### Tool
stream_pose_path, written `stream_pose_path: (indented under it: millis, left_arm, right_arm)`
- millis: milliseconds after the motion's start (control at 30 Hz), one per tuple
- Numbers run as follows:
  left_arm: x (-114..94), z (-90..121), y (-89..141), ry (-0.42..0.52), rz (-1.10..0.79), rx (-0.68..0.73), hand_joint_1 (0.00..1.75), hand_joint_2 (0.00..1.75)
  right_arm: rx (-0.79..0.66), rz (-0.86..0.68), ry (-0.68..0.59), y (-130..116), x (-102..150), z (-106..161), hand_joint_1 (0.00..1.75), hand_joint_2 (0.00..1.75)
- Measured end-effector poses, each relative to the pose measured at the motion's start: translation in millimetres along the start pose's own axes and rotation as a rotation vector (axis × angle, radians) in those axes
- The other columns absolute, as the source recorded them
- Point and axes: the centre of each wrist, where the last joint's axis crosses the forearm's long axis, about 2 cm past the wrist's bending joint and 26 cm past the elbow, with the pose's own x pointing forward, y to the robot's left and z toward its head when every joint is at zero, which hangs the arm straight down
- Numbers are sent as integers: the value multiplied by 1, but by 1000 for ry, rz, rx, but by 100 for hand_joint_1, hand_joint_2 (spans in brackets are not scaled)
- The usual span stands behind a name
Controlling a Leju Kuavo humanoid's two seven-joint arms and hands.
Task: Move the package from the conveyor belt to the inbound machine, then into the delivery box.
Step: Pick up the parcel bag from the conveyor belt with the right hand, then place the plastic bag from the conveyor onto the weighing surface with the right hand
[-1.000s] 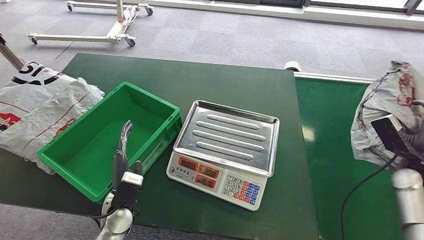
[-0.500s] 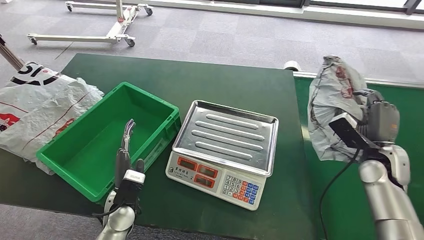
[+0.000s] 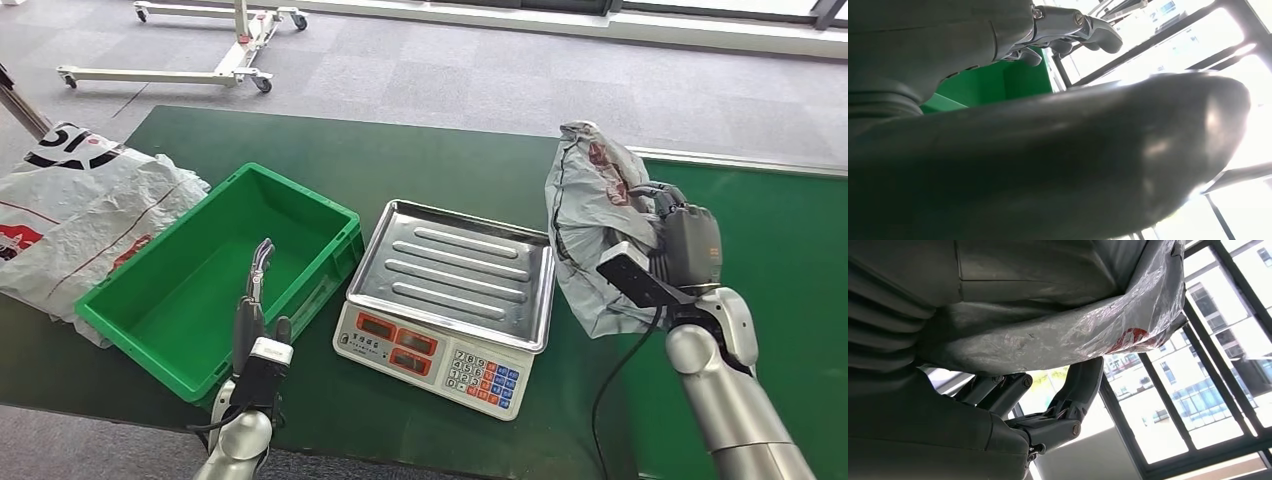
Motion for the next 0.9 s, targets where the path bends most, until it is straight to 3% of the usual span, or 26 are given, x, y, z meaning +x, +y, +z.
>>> stream_pose_path:
  millis: [267,533,733,867,900]
  left_arm:
    - [-1,0,-1,4,3,0,0,0]
    - [0,10,-5,23,11,7,0,0]
    - [3,18,-6,34,12,20,0,0]
    - [4,20,-5,35,13,22,0,0]
    - [4,20,-5,36,14,23,0,0]
  right_arm:
    - [34,-25,-55,10,16,0,175,175]
    - [160,-163,-211,49,80,18,175,175]
    - [238,-278,-351,60,119,21,175,175]
    - [260,-303,-401,63,134,22,0,175]
    - [270,-318,-399,63,136,22,0,175]
